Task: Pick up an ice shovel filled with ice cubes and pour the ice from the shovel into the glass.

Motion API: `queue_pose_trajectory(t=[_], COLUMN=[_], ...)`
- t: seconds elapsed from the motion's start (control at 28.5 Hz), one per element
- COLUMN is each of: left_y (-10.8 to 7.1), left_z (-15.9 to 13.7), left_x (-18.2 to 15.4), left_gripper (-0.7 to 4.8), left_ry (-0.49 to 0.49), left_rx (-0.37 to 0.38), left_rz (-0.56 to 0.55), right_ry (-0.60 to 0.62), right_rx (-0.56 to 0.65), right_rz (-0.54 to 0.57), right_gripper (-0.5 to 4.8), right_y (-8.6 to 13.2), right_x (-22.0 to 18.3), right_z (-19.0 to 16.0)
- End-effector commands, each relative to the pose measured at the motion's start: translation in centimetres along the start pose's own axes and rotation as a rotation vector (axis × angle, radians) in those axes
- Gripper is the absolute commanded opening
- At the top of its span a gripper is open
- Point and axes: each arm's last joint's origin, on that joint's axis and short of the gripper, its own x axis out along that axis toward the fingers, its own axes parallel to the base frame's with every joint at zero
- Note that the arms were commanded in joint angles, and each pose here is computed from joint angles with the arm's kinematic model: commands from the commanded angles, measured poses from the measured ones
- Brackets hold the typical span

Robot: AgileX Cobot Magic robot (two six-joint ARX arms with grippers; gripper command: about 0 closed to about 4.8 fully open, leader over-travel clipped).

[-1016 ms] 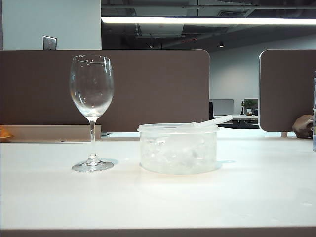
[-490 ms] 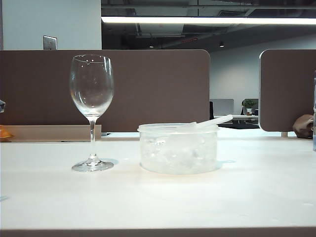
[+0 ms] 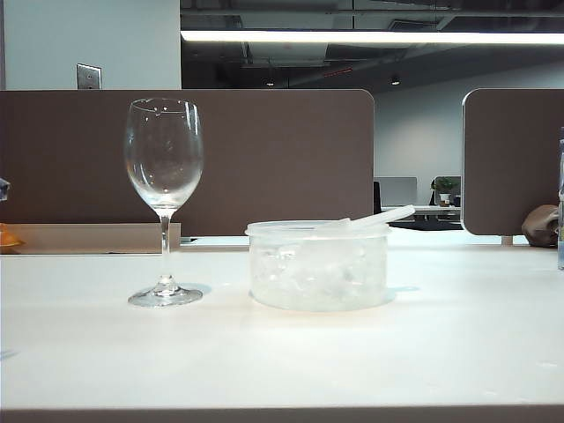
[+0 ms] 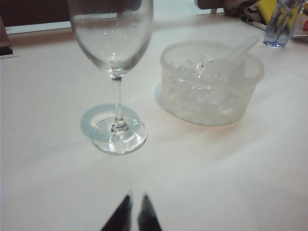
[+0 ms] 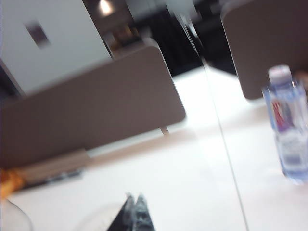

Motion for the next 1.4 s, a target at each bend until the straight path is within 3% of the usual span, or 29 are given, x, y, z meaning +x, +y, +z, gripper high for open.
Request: queue_pose_trajectory(t=[0.04,0.18,0.28,0.6,0.84,1.02,1.4], left_y=[0.0,0.0,0.0,0.0,0.0,0.0,0.0], left_z=[0.0,0.0,0.0,0.0,0.0,0.0,0.0], left_x=[0.0,0.0,0.0,0.0,0.0,0.0,0.0], left_gripper=[0.29,0.29,0.29,0.29,0.29,0.29,0.29], left_ry=[0.002,0.001,0.001,0.001,0.001,0.001,0.001], left_rx=[0.004,0.004,0.004,0.004,0.004,0.004,0.004], left_rz=[-0.003,-0.003,-0.003,-0.002,-0.002,-0.002,-0.001], right_ry=[0.124,0.282,0.381,0.382,0.454,0.524,0.558], right_rx=[-0.007,0.039,0.161,0.473,0.666,0.698,0.696], right_rz=[-0.002,0.022,0.022,0.130,0.117,0.102,0.026], right_gripper=[-0.01,0.00,0.37,0.54,0.55,0.69,1.09], right_y=[0.3,0.1,-0.5,-1.8,-3.2,-3.1,-3.3], right_x=[1.7,5.0,8.3,17.2,22.2,23.6,24.2], right_z=[0.6,0.2,-0.9,-3.3,-8.1,-11.0,-13.2])
